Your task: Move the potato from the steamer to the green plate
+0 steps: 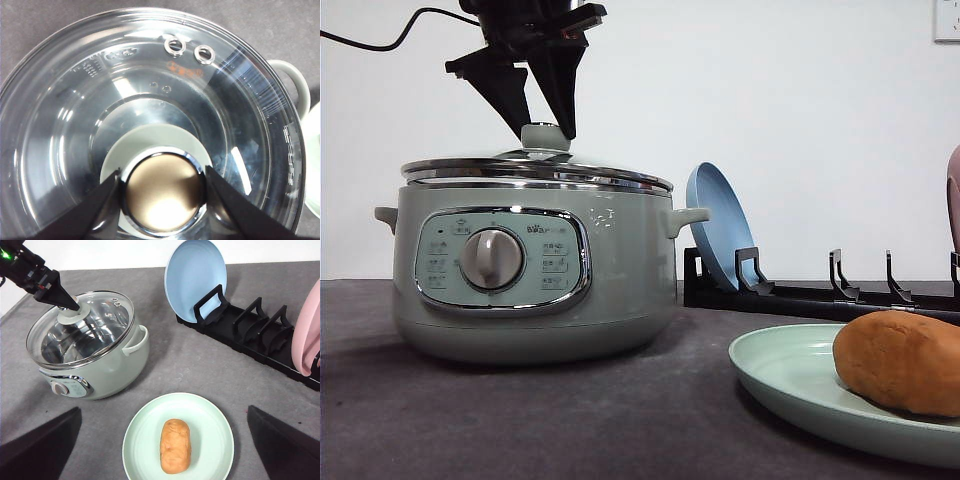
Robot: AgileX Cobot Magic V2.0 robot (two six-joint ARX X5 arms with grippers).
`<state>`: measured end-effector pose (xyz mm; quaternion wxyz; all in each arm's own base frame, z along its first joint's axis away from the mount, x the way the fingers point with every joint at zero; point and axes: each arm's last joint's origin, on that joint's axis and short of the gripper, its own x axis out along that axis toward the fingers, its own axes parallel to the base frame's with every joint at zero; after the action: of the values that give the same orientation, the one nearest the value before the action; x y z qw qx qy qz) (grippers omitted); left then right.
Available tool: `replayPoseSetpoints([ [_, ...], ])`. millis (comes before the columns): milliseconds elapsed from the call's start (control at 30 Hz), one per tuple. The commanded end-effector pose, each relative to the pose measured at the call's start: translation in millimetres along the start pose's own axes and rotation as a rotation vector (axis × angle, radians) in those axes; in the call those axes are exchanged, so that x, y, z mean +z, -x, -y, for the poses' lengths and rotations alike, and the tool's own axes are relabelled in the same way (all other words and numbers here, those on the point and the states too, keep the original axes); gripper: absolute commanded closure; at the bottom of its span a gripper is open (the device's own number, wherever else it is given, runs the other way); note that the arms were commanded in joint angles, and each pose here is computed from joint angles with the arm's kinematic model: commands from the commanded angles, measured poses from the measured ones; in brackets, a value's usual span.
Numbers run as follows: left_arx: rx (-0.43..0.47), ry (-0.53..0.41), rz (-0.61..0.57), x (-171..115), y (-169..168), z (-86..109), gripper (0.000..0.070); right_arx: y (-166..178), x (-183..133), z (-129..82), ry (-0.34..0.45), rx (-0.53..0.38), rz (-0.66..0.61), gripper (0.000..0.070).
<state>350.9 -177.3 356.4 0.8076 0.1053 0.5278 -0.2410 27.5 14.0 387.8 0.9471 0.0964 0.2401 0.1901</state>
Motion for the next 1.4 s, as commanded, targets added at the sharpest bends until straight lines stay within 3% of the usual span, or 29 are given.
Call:
replayPoseSetpoints([
  [0,-0.018,-0.03,0.039,7,-1,4.4,0.07,3,3,-1,-0.009,0.01,0.018,0.0],
  [633,-0.021,-0.02,-0.051,4,-16,2.8,0.0686,3,3,-1,-0.009,0.01,0.018,0.0],
  [700,-0.021,-0.02,-0.049,4,-16,2.8,0.0595,3,3,-1,-0.009,0.01,0.018,0.0],
  [867,-0.017,-0.004,-0.043,4,-15,-0.8,0.0164,3,3,-1,-0.009,0.01,0.018,0.0],
  [933,-0.015,0.004,-0.039,4,-13,-2.4,0.007,3,3,-1,-0.008,0.01,0.017,0.0],
  [1167,-0.009,0.031,0.013,0,11,-4.8,0.0051,3,3,-1,-0.001,0.01,0.017,0.0],
  [1367,-0.005,0.038,0.092,-11,52,-1.5,0.0051,3,3,-1,0.004,0.01,0.017,0.0],
])
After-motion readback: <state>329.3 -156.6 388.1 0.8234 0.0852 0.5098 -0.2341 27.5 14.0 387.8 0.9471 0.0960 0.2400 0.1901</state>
